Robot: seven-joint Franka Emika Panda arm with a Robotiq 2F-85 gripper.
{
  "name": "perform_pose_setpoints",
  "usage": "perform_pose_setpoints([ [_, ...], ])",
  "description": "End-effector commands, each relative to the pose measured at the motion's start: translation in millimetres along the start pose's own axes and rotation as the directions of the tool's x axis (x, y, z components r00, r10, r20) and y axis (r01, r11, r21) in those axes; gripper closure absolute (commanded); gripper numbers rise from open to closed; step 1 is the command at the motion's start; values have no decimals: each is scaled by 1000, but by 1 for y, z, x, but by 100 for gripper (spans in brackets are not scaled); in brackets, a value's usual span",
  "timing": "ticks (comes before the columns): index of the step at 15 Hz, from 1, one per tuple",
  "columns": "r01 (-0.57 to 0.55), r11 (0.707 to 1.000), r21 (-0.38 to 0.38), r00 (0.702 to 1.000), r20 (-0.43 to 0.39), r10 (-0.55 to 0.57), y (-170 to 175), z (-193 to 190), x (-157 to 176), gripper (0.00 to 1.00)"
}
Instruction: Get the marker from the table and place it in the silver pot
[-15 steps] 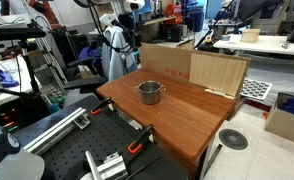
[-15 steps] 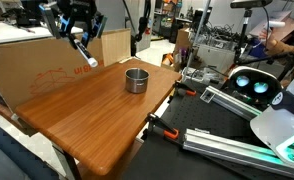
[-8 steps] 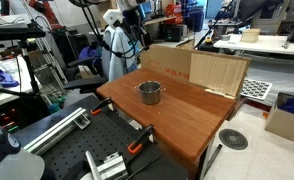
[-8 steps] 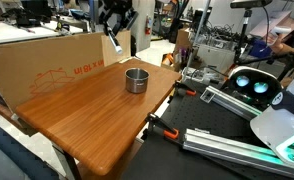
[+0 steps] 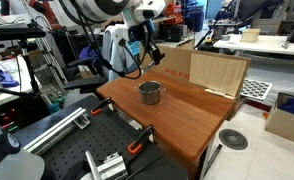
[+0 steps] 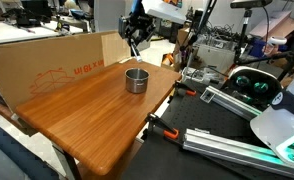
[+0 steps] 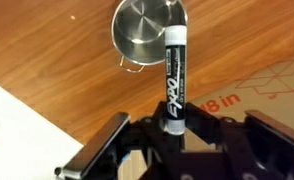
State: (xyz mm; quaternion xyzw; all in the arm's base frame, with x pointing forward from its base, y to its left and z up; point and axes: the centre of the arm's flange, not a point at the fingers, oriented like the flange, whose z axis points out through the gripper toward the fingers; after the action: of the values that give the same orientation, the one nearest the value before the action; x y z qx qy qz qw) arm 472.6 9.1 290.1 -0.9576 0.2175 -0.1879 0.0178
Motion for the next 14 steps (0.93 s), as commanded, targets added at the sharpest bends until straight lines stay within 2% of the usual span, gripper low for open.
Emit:
perform_pose_setpoints([
  [1, -31, 999, 17, 998, -50, 32, -3, 15, 0, 94],
  [7, -7, 1000, -21, 998, -67, 6, -4, 44, -8, 94],
  [14, 45, 997, -65, 998, -35, -47, -9, 70, -18, 94],
])
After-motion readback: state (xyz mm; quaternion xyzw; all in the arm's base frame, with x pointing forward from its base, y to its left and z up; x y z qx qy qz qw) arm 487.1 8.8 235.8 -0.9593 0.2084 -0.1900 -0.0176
